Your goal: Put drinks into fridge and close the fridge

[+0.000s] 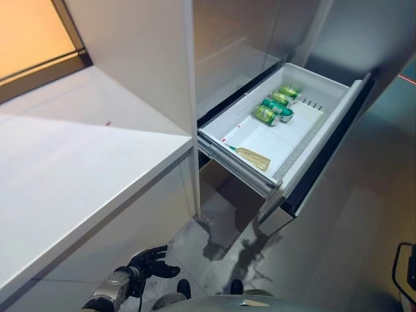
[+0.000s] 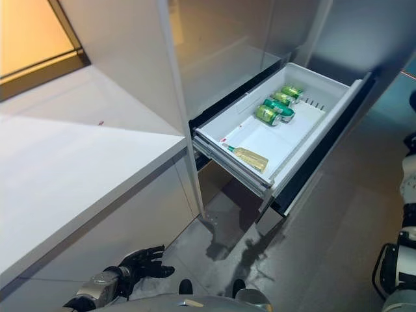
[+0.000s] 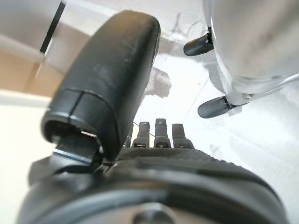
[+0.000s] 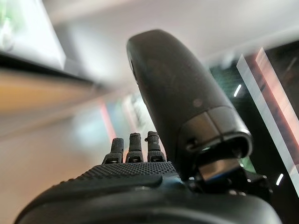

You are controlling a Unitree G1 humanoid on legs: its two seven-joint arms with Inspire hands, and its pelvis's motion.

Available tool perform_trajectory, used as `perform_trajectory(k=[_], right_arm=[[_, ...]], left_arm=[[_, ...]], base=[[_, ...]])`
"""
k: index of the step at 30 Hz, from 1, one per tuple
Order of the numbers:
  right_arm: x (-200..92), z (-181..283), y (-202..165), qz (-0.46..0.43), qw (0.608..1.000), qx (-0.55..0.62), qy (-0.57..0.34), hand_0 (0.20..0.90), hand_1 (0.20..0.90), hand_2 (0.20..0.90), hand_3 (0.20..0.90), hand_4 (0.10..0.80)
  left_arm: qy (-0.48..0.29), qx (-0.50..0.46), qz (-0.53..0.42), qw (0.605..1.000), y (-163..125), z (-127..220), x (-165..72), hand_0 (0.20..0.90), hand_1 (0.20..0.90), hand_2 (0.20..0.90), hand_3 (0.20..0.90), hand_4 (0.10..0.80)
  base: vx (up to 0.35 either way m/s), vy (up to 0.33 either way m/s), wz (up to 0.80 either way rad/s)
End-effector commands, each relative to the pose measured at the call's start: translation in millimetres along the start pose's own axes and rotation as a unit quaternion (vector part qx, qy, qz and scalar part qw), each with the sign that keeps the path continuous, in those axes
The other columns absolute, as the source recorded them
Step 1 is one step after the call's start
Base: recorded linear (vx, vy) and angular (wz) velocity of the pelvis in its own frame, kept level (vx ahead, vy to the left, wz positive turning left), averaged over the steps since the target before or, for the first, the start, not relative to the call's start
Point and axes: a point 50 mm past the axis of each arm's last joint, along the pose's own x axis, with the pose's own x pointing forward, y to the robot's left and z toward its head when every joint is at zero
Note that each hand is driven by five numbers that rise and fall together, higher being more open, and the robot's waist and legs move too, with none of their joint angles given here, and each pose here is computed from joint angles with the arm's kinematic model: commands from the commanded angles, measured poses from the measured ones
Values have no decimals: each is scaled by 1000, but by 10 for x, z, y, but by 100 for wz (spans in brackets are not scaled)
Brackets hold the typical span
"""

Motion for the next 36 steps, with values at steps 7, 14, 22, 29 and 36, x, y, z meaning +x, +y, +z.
perform_trajectory(k=[7,14,22,29,36], right_arm=[[-30,130,158,60,995,66,-40,900,900,900,900,800],[-2,90,264,77,993,87,-14,900,900,900,900,800],[-30,-4,471,145,986,82,8,900,900,900,900,800],[-158,-27,792,259,962,88,9,900,900,900,900,800],[-353,10,1202,359,932,54,-10,900,900,900,900,800]], left_arm=[[14,44,15,999,87,-18,-16,900,900,900,900,800],[-21,38,17,999,-22,128,23,900,900,900,900,800],[-42,18,47,998,2,119,-2,900,900,900,900,800],[-53,-6,53,997,11,92,-24,900,900,900,900,800],[-57,-10,47,997,-19,73,-30,900,900,900,900,800]], base=[[9,-59,8],[-52,-15,25],[-18,8,21],[13,24,6],[15,38,2]])
